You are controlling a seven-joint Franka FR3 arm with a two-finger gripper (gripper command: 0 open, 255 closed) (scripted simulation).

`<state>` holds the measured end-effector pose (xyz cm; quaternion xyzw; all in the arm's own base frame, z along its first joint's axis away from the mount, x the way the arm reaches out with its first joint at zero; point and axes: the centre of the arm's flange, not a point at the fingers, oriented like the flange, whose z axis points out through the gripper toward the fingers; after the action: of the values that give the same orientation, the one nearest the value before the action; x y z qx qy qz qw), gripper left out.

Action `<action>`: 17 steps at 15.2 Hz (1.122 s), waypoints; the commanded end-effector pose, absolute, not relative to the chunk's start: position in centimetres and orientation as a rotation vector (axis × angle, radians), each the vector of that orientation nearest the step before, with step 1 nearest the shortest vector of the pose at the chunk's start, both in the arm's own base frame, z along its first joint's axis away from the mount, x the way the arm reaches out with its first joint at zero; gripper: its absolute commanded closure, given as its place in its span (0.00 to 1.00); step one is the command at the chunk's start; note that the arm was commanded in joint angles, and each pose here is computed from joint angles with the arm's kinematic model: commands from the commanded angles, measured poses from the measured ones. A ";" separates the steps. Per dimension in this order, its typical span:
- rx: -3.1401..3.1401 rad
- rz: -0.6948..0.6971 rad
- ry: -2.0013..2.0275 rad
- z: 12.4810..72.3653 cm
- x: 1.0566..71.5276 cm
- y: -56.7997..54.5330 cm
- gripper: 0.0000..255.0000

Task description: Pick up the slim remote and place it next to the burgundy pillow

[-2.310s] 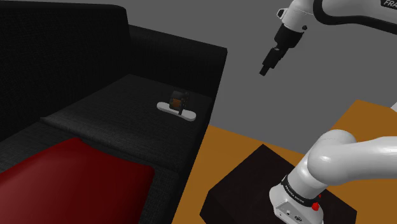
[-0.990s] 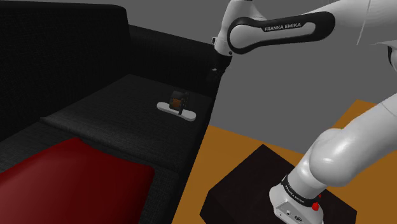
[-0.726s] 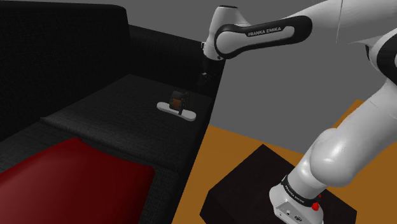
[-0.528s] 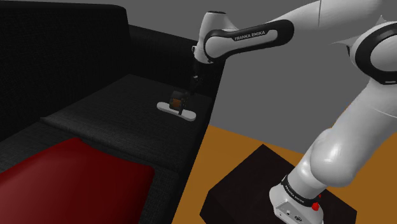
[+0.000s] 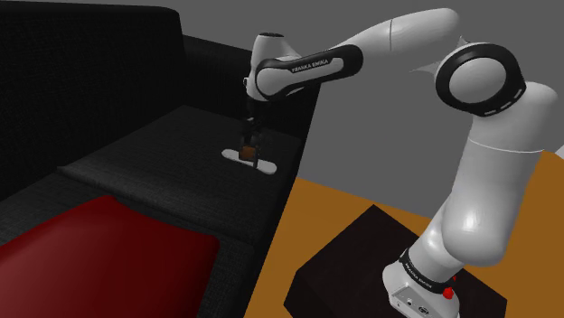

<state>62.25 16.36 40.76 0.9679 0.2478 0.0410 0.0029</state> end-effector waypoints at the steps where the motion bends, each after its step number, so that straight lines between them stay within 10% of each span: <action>1: 3.041 0.109 0.816 38.7 63.8 18.0 0.00; 17: 3.039 0.100 0.847 33.3 65.5 19.4 0.00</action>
<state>65.70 19.44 33.97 0.9624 0.2683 0.0409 -0.0076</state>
